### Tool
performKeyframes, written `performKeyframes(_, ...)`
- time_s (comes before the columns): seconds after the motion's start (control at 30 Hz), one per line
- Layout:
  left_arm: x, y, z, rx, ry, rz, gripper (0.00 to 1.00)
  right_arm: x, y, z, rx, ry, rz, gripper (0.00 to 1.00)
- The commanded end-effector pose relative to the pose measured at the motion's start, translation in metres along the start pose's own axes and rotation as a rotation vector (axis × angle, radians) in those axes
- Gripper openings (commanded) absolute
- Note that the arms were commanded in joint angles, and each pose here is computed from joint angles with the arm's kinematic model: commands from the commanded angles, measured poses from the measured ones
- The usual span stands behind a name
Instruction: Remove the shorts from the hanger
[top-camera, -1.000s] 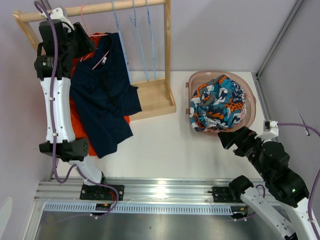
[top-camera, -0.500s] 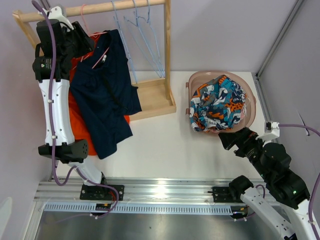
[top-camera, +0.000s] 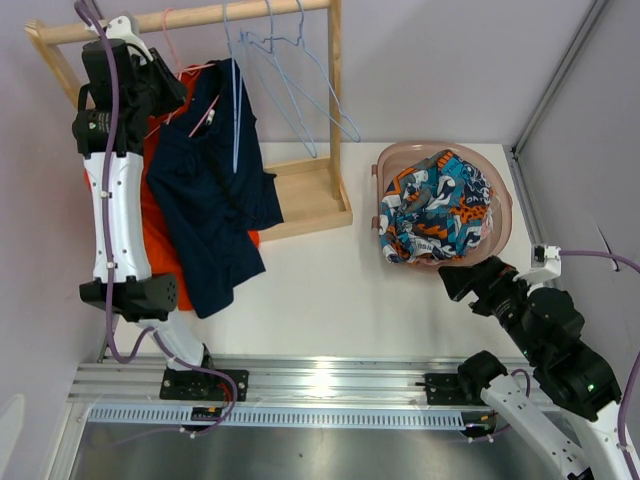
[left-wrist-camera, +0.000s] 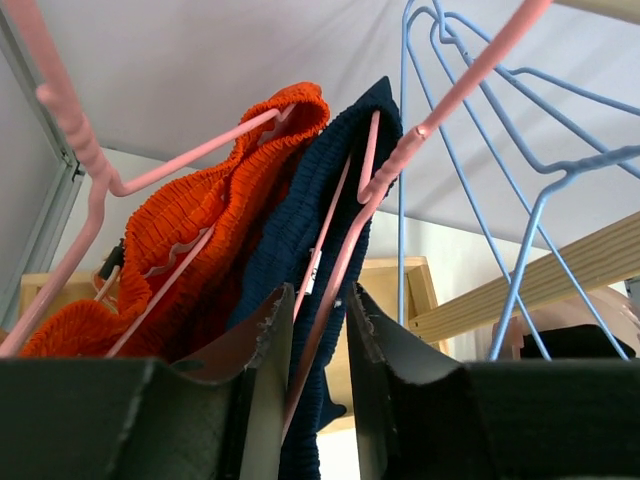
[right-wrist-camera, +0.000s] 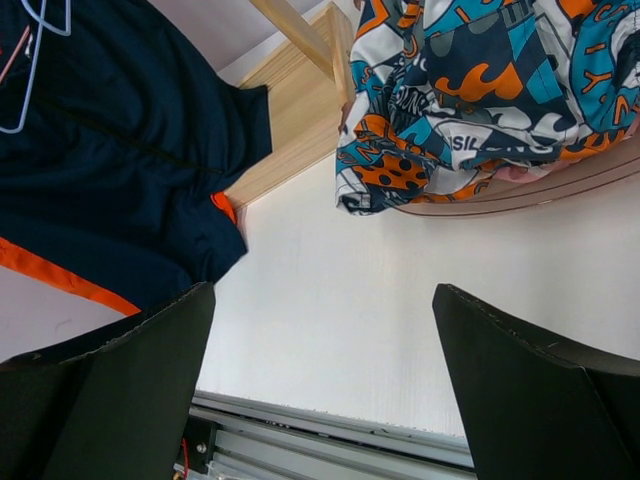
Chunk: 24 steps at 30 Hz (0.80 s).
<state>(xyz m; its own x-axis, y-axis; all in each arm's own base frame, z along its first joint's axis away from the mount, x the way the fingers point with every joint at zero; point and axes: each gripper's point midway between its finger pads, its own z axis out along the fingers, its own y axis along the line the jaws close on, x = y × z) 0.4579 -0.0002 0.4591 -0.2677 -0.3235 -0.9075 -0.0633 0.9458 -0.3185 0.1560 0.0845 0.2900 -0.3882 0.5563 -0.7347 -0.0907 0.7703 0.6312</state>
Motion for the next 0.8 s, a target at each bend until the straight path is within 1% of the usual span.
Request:
performKeyframes(0.0, -0.002, -0.001, 0.0, 0.009, -0.004, 0.002, 0.31, -0.004, 0.002, -0.001, -0.013, -0.024, 0.011, 0.99)
performKeyframes(0.07, -0.001, -0.001, 0.0, 0.008, -0.001, 0.0, 0.24, -0.004, 0.002, 0.0, -0.01, -0.021, 0.009, 0.99)
performKeyframes(0.1, -0.001, -0.001, 0.001, 0.007, 0.0, -0.001, 0.18, -0.003, 0.001, 0.0, -0.009, -0.02, 0.01, 0.99)
performKeyframes(0.13, -0.001, -0.002, 0.0, 0.009, -0.001, -0.004, 0.02, -0.003, 0.001, 0.0, -0.009, -0.022, 0.009, 0.99)
performKeyframes(0.17, -0.002, -0.002, -0.001, 0.01, -0.005, -0.006, 0.0, -0.003, 0.001, 0.0, -0.007, -0.022, 0.009, 0.99)
performKeyframes(0.33, -0.01, -0.016, -0.013, 0.039, -0.036, 0.002, 0.0, -0.006, 0.008, 0.002, -0.036, -0.026, -0.002, 0.99)
performKeyframes(0.37, -0.012, -0.02, -0.016, 0.048, -0.044, 0.007, 0.0, -0.011, 0.015, 0.004, -0.062, -0.039, -0.008, 0.99)
performKeyframes(0.43, -0.022, -0.029, -0.031, 0.061, -0.084, 0.019, 0.0, -0.016, 0.036, 0.006, -0.137, -0.018, -0.057, 0.99)
performKeyframes(0.47, -0.026, -0.03, -0.036, 0.061, -0.1, 0.02, 0.0, -0.025, 0.054, 0.007, -0.203, -0.035, -0.075, 0.99)
performKeyframes(0.5, -0.029, -0.031, -0.041, 0.06, -0.112, 0.018, 0.0, -0.023, 0.075, 0.003, -0.299, 0.006, -0.101, 0.99)
performKeyframes(0.53, -0.03, -0.045, -0.052, 0.093, -0.123, 0.024, 0.0, -0.026, 0.09, 0.003, -0.35, 0.019, -0.121, 1.0)
performKeyframes(0.57, -0.031, -0.046, -0.056, 0.092, -0.132, 0.025, 0.0, -0.039, 0.113, 0.007, -0.404, 0.02, -0.15, 0.99)
performKeyframes(0.6, -0.032, -0.047, -0.059, 0.09, -0.136, 0.023, 0.0, -0.038, 0.129, 0.007, -0.461, 0.061, -0.166, 0.99)
performKeyframes(0.63, -0.034, -0.05, -0.067, 0.098, -0.146, 0.022, 0.0, -0.043, 0.142, 0.01, -0.488, 0.075, -0.175, 0.99)
performKeyframes(0.67, -0.036, -0.051, -0.072, 0.099, -0.155, 0.02, 0.0, -0.052, 0.165, 0.018, -0.523, 0.097, -0.191, 0.99)
performKeyframes(0.73, -0.037, -0.052, -0.079, 0.104, -0.165, 0.013, 0.0, -0.058, 0.191, 0.025, -0.559, 0.107, -0.219, 1.0)
performKeyframes(0.77, -0.038, -0.054, -0.082, 0.112, -0.168, 0.011, 0.0, -0.065, 0.223, 0.007, -0.657, 0.095, -0.276, 0.99)
